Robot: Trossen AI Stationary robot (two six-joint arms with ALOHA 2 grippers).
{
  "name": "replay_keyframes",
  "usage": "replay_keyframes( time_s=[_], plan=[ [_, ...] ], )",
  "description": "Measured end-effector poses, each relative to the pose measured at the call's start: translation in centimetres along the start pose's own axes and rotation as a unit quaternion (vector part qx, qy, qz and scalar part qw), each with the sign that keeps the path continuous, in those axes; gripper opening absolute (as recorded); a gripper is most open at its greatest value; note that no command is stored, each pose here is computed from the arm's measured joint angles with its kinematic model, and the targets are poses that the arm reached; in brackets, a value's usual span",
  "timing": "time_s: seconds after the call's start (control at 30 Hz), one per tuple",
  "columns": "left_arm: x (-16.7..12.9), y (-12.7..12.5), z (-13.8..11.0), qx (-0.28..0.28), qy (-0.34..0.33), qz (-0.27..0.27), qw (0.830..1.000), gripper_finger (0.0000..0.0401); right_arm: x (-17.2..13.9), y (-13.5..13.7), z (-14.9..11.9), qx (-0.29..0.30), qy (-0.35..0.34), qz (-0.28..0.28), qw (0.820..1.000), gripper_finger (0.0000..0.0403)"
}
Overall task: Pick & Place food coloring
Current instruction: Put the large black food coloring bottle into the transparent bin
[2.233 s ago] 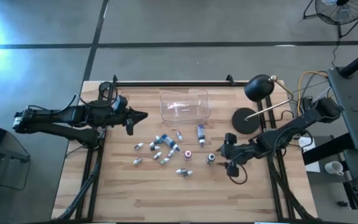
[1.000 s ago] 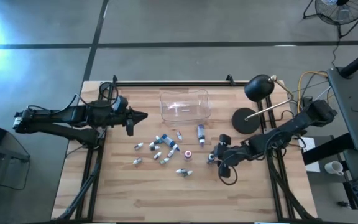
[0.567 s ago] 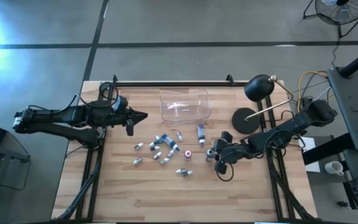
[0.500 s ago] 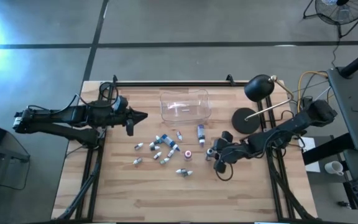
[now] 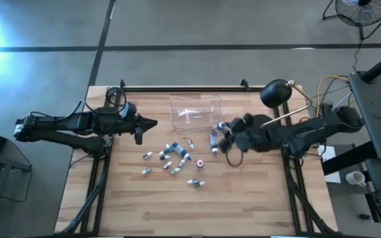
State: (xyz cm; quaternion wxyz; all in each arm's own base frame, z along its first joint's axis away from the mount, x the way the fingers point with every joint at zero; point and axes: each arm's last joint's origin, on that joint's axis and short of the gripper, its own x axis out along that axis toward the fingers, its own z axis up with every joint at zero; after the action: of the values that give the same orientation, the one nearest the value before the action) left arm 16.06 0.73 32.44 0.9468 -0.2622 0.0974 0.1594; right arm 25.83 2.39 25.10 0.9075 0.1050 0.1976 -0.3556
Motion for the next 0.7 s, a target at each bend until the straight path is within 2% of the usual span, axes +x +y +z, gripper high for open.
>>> replay_keyframes(
  time_s=[0.1, 0.3, 0.5, 0.7],
  plan=[
    [0.0, 0.0, 0.0, 0.007, 0.0, 0.0, 1.0, 0.0, 1.4, 0.1, 1.9, -0.016, -0.027, -0.015, 0.999, 0.0107],
    [0.0, 0.0, 0.0, 0.009, 0.0, 0.0, 1.0, 0.0, 5.1, 0.0, 3.5, -0.033, -0.011, -0.08, 0.996, 0.0107],
    [0.2, 0.0, -0.1, 0.008, 0.004, 0.002, 1.0, 0.0, 8.1, 0.7, 1.9, 0.026, 0.063, -0.089, 0.994, 0.0107],
    [0.3, 0.1, -0.3, 0.004, 0.017, 0.007, 1.0, 0.0, 9.4, 1.0, -0.2, 0.084, 0.126, -0.155, 0.976, 0.0107]
  ],
)
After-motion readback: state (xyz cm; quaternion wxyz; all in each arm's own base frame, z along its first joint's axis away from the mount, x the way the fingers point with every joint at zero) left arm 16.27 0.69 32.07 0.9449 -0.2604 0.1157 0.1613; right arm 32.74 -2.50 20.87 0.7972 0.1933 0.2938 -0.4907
